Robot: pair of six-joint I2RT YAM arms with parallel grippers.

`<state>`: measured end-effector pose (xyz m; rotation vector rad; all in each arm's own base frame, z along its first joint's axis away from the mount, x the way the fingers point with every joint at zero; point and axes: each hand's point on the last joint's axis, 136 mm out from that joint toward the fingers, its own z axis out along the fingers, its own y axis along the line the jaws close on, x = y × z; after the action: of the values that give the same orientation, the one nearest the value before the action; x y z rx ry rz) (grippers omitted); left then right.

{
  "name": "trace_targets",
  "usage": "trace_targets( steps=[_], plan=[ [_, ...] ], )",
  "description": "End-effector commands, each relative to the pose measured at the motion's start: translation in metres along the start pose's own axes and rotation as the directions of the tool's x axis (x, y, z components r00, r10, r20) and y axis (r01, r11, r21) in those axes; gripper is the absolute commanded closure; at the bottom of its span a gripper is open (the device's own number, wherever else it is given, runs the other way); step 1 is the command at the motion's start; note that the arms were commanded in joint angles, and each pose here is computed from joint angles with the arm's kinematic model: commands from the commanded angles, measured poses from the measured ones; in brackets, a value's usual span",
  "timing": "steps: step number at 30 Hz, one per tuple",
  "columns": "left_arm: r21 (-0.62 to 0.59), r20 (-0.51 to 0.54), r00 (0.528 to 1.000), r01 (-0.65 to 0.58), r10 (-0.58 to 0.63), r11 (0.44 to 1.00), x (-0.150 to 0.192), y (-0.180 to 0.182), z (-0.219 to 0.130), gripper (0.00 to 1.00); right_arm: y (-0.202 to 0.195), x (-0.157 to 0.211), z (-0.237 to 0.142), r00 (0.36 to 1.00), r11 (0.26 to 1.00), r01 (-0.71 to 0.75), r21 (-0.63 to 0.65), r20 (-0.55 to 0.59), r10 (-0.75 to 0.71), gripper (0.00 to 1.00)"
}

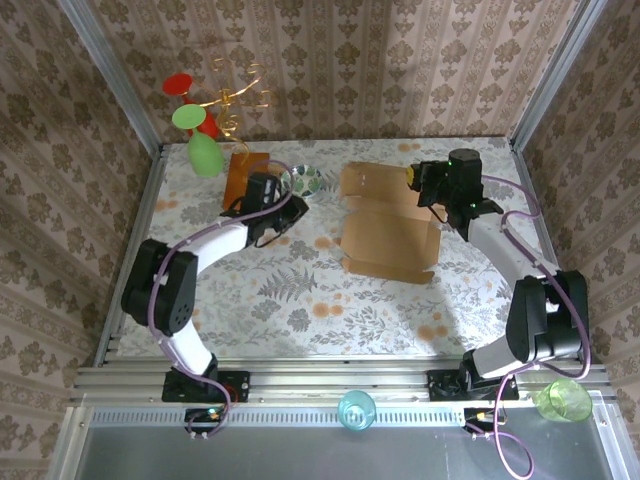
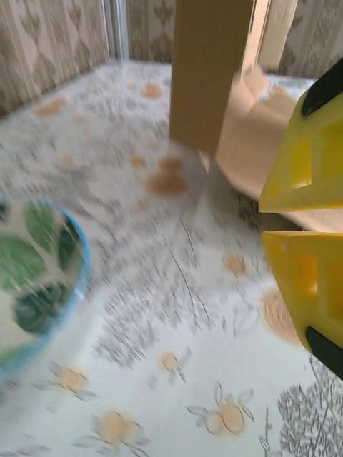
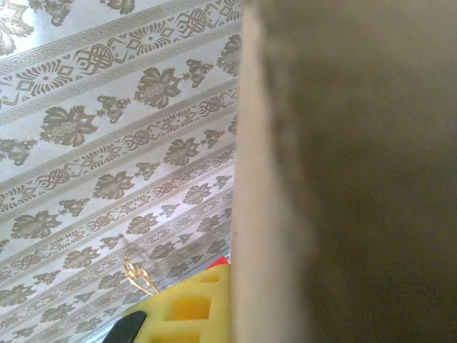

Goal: Fold the paper box

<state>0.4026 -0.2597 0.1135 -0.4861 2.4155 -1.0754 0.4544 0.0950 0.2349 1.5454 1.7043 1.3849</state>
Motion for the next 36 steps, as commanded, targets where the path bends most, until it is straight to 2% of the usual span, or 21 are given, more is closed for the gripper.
trace_targets(
  steps=[1, 8, 18, 29, 36],
  plan=[
    [0.122, 0.024, 1.0, 0.008, -0.011, 0.992, -0.002, -0.019, 0.023, 0.86, 0.006, 0.0, -0.015, 0.999, 0.999, -0.046, 0.012, 0.025, 0.046, 1.0],
    [0.247, 0.03, 0.999, 0.018, -0.026, 0.969, 0.007, -0.04, 0.068, 0.82, 0.011, 0.002, -0.025, 0.996, 0.997, -0.083, 0.003, 0.022, 0.083, 1.0],
    [0.378, 0.029, 0.997, 0.059, -0.075, 0.924, 0.016, -0.057, 0.103, 0.71, 0.01, 0.0, -0.026, 0.992, 0.992, -0.125, 0.015, 0.023, 0.125, 1.0],
    [0.505, 0.013, 0.997, 0.06, -0.078, 0.861, 0.03, -0.082, 0.111, 0.61, 0.009, -0.001, -0.02, 0.988, 0.988, -0.153, 0.005, 0.012, 0.153, 1.0],
    [0.528, 0.008, 0.998, 0.054, -0.068, 0.848, 0.036, -0.084, 0.108, 0.62, 0.003, -0.006, -0.015, 0.986, 0.986, -0.167, 0.012, 0.022, 0.166, 1.0]
  ],
)
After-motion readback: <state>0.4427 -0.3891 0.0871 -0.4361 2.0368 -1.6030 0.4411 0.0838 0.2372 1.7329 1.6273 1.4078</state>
